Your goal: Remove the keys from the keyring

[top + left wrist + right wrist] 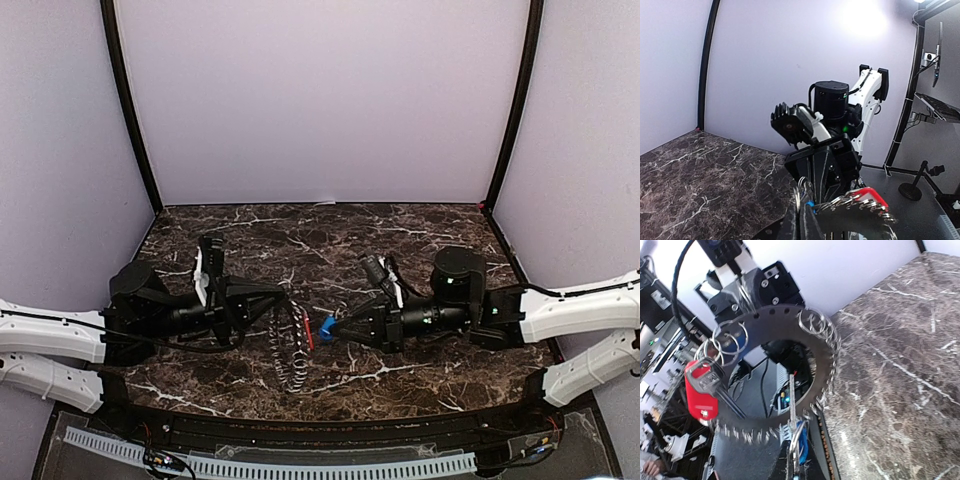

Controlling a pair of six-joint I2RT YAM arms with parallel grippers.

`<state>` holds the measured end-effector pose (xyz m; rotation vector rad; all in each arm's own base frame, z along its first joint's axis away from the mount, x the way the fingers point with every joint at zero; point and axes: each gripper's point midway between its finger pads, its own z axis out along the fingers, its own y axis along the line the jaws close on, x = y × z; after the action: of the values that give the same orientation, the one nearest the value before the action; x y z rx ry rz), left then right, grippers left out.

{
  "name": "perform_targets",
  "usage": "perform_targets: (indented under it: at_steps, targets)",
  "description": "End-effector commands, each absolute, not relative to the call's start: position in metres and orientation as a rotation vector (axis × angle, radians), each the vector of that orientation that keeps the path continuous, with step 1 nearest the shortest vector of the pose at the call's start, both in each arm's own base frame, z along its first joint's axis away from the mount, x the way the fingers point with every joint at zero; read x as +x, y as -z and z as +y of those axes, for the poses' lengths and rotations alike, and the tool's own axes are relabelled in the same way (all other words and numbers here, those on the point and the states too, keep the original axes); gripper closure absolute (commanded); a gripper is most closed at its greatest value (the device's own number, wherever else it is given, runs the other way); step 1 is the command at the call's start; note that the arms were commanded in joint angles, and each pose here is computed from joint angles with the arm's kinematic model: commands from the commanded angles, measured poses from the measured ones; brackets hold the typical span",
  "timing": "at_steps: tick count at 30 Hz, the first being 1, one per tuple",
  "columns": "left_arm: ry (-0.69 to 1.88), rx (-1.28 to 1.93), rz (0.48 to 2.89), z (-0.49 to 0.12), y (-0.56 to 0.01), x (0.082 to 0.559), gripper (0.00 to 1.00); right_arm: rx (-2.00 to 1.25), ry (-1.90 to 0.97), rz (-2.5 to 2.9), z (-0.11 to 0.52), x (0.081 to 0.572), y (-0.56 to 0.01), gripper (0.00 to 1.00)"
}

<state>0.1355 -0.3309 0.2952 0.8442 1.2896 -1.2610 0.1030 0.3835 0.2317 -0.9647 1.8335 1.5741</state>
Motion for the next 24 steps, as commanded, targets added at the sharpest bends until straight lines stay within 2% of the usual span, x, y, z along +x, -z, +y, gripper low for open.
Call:
perform_targets:
  at_steps: [1, 7, 10, 16, 24]
  targets:
    - [1.182, 0.744, 1.365, -0.326, -0.286, 0.157, 1.00, -0.802, -1.455, 1.819, 0.371, 0.129, -0.242, 1.00]
    - [1.116, 0.601, 1.522, -0.307, -0.256, 0.184, 1.00, -0.501, -1.049, 2.055, 0.327, 0.187, -0.197, 1.00]
    - [1.132, 0.581, 1.548, -0.300, -0.247, 0.187, 1.00, -0.379, -0.966, 2.157, 0.302, 0.206, -0.161, 1.00]
    - [1.113, 0.542, 1.568, -0.286, -0.239, 0.190, 1.00, -0.222, -0.873, 2.280, 0.268, 0.231, -0.104, 1.00]
    - [1.160, 0.518, 1.538, -0.270, -0.236, 0.179, 1.00, -0.274, -0.982, 2.348, 0.300, 0.241, -0.080, 1.00]
